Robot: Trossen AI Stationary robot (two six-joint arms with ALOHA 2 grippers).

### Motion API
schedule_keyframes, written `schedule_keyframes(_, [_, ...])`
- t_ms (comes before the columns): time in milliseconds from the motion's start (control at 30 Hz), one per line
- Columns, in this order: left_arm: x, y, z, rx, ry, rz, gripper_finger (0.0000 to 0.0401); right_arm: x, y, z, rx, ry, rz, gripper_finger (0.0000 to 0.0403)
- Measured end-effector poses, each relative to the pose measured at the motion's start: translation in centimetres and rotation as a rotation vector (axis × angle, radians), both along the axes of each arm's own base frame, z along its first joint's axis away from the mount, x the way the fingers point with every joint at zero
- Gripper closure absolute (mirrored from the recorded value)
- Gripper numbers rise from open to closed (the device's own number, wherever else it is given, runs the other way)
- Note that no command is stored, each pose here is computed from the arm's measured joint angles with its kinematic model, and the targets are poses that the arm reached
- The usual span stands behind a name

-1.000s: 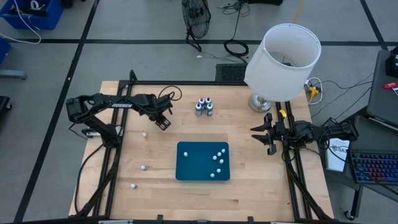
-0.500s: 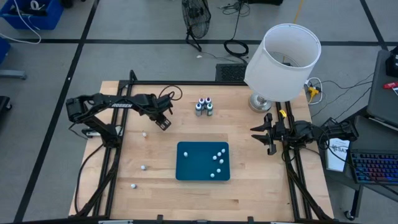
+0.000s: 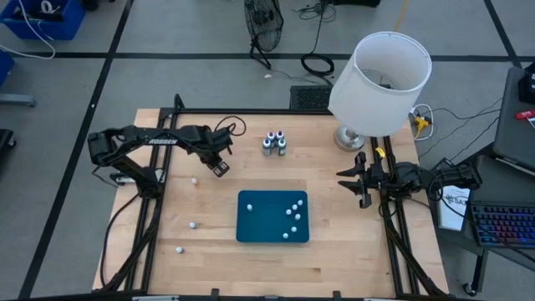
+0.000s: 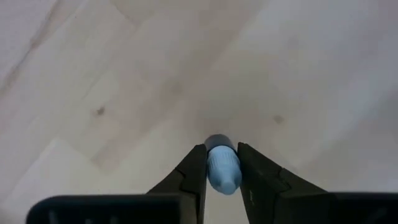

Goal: Pick & Place food coloring
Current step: Put the blue food coloring bottle into the bin

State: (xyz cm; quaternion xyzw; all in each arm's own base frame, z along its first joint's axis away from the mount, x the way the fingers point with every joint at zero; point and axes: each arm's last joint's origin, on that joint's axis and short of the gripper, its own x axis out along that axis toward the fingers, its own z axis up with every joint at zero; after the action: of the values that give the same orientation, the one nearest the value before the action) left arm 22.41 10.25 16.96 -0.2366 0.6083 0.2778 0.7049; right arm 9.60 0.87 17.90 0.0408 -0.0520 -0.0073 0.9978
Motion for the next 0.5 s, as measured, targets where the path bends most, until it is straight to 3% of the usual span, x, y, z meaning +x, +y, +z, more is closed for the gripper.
schedule_keyframes(167, [2.7,-2.1,4.6,0.029,-0.083,-0.098,0.0331,0.0,0.0,0.0,0.000,0.000,0.000,0.0289])
schedule_keyframes(333, [6.2,-6.2,9.7,0.108,-0.226,-0.230,0.0331,0.0,0.0,0.0,0.000,0.000,0.000,0.0289])
schedule_keyframes(500, [9.2,-11.0,12.1,0.142,-0.303,-0.340,0.0331,0.0,0.0,0.0,0.000,0.000,0.000,0.0289])
